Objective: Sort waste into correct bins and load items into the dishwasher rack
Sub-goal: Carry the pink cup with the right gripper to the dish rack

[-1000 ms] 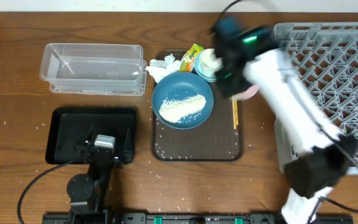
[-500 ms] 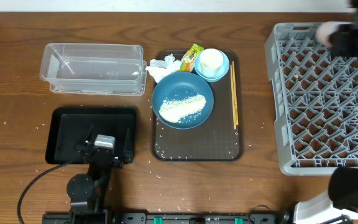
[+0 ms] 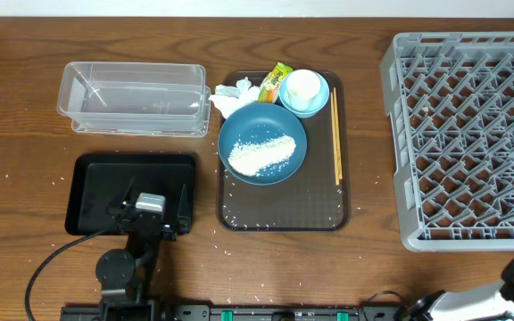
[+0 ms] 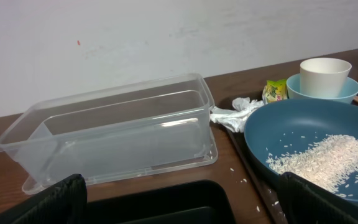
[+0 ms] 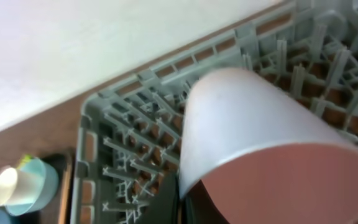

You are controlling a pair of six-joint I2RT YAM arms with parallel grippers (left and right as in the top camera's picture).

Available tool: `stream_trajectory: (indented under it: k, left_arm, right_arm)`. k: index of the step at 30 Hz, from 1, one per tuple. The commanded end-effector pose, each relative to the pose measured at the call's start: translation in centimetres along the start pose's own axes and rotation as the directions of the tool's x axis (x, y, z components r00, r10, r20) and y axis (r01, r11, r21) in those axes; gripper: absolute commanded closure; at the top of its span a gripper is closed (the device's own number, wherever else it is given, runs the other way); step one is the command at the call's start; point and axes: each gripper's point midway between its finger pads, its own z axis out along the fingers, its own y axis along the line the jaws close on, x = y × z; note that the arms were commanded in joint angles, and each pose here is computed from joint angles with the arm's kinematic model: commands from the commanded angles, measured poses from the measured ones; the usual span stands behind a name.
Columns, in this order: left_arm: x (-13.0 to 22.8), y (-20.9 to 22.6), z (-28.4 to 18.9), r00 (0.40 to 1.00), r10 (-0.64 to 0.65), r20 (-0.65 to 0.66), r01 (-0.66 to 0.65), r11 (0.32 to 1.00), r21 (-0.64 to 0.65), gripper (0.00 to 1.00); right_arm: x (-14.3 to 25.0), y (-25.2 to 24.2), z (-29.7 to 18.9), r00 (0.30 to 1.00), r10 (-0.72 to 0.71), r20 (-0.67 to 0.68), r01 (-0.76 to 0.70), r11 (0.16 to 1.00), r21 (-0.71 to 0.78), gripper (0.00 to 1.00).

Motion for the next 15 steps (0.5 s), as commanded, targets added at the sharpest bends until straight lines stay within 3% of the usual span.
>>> stream_trajectory:
  k: [1,5,15]
  left_arm:
    - [1.6,-0.2,0.2,0.999,-0.012,-0.039,0.012,1.0,0.006,0.0]
    - [1.6,-0.2,0.2,0.999,-0.012,-0.039,0.012,1.0,0.006,0.0]
    - [1.6,-0.2,0.2,0.999,-0.012,-0.039,0.012,1.0,0.006,0.0]
  right_arm:
    - [0.5,2.9,-1.1,0.996,0.028,0.085,0.003,0.941,-0.339,0.99]
    - [1.5,2.8,-1.5,0.986,-0.007,0.168,0.086,0.88,-0.467,0.99]
    - [5.9,0.3,3.0,0.993,0.076,0.089,-0.015,0.836,-0.548,0.99]
